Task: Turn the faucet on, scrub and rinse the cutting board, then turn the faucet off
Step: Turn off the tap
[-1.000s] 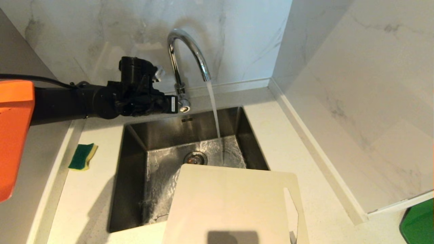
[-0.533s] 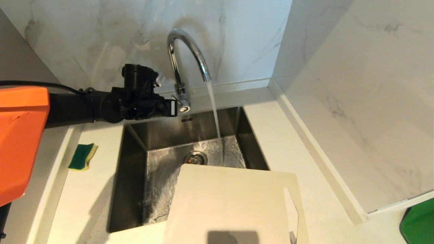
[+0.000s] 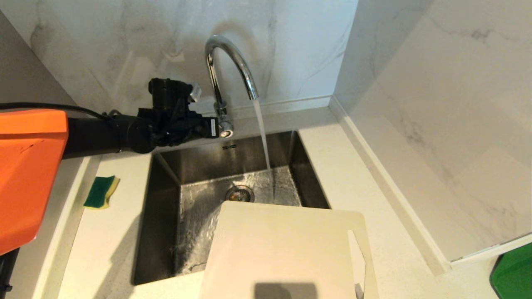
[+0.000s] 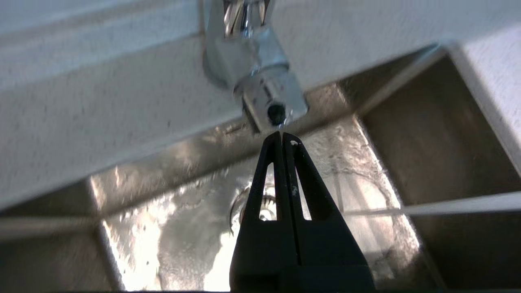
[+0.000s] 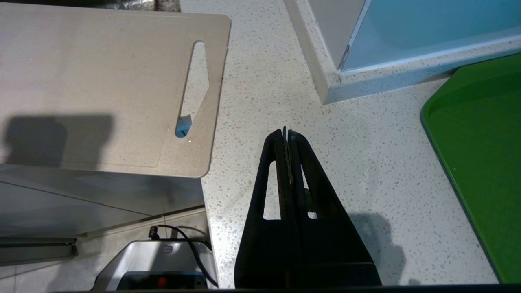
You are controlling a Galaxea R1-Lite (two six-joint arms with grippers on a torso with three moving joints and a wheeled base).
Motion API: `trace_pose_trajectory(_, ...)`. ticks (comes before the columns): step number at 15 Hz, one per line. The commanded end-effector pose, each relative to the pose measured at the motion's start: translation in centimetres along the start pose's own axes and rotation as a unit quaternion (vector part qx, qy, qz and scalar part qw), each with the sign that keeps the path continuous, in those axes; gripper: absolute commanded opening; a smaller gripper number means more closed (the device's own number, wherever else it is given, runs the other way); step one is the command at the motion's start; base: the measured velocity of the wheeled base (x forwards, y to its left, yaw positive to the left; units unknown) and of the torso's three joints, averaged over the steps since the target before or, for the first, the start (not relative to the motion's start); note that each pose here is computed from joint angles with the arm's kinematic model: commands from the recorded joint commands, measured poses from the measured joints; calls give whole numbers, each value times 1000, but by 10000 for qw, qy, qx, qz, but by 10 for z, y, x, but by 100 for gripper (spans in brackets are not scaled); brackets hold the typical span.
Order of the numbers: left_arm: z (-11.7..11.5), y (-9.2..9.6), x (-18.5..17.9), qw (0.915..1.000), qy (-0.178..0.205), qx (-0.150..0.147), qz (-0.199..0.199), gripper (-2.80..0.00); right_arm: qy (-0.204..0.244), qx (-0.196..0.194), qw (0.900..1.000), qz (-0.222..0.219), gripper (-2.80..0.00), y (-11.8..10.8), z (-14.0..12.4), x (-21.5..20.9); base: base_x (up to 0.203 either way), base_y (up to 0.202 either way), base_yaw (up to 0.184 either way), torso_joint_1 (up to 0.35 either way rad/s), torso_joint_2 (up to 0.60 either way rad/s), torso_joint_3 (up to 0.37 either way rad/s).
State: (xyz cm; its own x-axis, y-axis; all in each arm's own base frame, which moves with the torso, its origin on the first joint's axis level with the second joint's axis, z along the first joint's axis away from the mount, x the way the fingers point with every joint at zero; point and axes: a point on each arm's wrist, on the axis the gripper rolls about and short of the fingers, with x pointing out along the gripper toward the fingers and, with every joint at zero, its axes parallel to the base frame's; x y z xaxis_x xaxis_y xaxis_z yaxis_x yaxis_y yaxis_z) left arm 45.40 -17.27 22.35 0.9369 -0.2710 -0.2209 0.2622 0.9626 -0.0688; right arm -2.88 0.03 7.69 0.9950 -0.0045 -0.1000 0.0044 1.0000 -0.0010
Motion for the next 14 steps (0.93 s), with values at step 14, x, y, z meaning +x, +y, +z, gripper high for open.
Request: trace_pose_trajectory(14,-3,7,17,9978,-668,-6,56,-280,13,-1,10000,2,-280,0,0,0,0,0,0,0,0,0)
